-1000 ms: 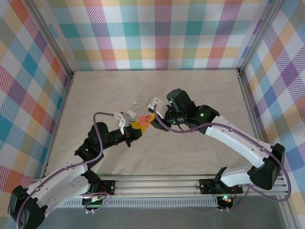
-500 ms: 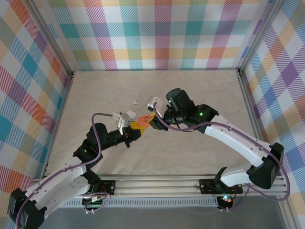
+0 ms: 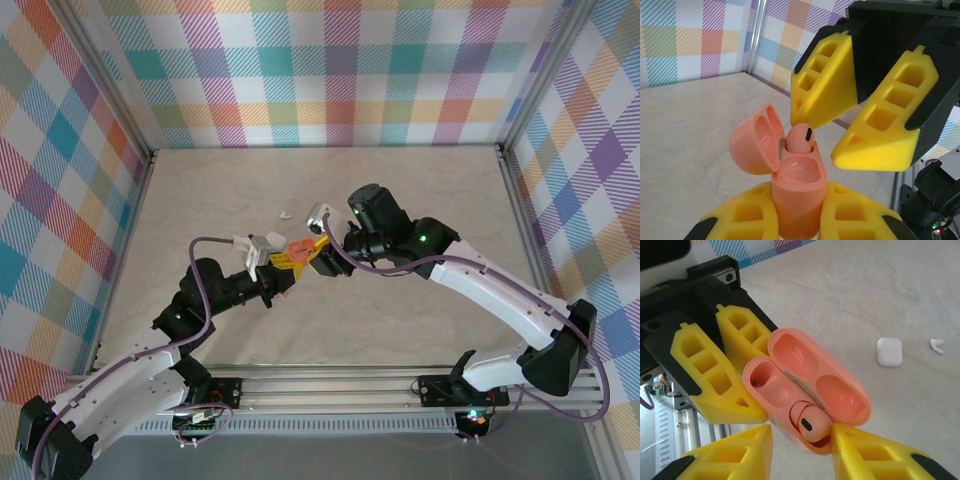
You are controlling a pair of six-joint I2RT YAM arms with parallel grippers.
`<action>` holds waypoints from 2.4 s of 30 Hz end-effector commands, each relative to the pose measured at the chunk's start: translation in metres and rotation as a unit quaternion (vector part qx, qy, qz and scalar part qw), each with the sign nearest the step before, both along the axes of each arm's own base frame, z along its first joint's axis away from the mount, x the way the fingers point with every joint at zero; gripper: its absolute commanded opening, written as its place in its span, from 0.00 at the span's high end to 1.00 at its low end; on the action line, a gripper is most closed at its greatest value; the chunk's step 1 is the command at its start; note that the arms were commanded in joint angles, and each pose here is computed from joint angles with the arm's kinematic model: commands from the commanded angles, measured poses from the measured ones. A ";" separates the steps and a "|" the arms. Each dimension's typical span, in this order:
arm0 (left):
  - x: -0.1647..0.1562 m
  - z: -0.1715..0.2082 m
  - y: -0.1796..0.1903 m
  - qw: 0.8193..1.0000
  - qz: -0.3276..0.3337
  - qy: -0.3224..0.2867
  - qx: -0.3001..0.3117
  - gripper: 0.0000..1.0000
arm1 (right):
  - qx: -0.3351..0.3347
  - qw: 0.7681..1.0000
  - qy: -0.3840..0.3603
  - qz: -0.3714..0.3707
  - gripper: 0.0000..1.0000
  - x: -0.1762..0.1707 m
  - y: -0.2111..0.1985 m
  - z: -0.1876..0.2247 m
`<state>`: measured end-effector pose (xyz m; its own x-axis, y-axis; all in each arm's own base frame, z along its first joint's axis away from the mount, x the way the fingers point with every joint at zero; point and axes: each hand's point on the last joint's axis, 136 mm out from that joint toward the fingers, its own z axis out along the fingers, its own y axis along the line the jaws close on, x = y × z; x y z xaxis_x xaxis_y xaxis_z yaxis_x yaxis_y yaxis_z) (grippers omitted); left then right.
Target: Insert the wireless bluetooth earbuds into the charging case
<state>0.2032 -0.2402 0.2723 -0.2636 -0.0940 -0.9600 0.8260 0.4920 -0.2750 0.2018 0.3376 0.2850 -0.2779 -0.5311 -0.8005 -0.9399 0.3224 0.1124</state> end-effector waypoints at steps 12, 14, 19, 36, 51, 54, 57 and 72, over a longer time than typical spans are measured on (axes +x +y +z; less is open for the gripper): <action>-0.006 0.028 0.014 0.998 0.026 -0.060 -0.025 1.00 | 0.079 0.994 0.050 -0.054 0.61 0.001 -0.006 0.055; -0.008 0.027 0.017 0.997 0.031 -0.060 -0.024 1.00 | 0.080 0.993 0.063 -0.062 0.63 0.004 -0.005 0.054; -0.014 0.021 0.025 0.998 0.038 -0.059 -0.009 1.00 | 0.083 0.987 0.104 -0.088 0.64 0.013 -0.001 0.049; -0.039 -0.001 0.059 0.997 0.069 -0.041 0.015 1.00 | 0.037 0.940 0.249 -0.229 0.64 0.076 0.033 -0.037; -0.064 -0.018 0.092 0.995 0.101 -0.002 0.026 1.00 | -0.124 0.889 0.350 -0.267 0.67 0.082 0.084 -0.194; -0.063 -0.020 0.094 0.994 0.107 0.002 0.030 1.00 | -0.155 0.884 0.346 -0.272 0.59 0.078 0.086 -0.209; -0.060 -0.021 0.098 0.992 0.122 0.004 0.035 1.00 | -0.182 0.878 0.339 -0.285 0.55 0.076 0.083 -0.220; -0.061 -0.017 0.099 0.992 0.123 -0.008 0.028 1.00 | -0.232 0.870 0.286 -0.327 0.56 0.059 0.086 -0.235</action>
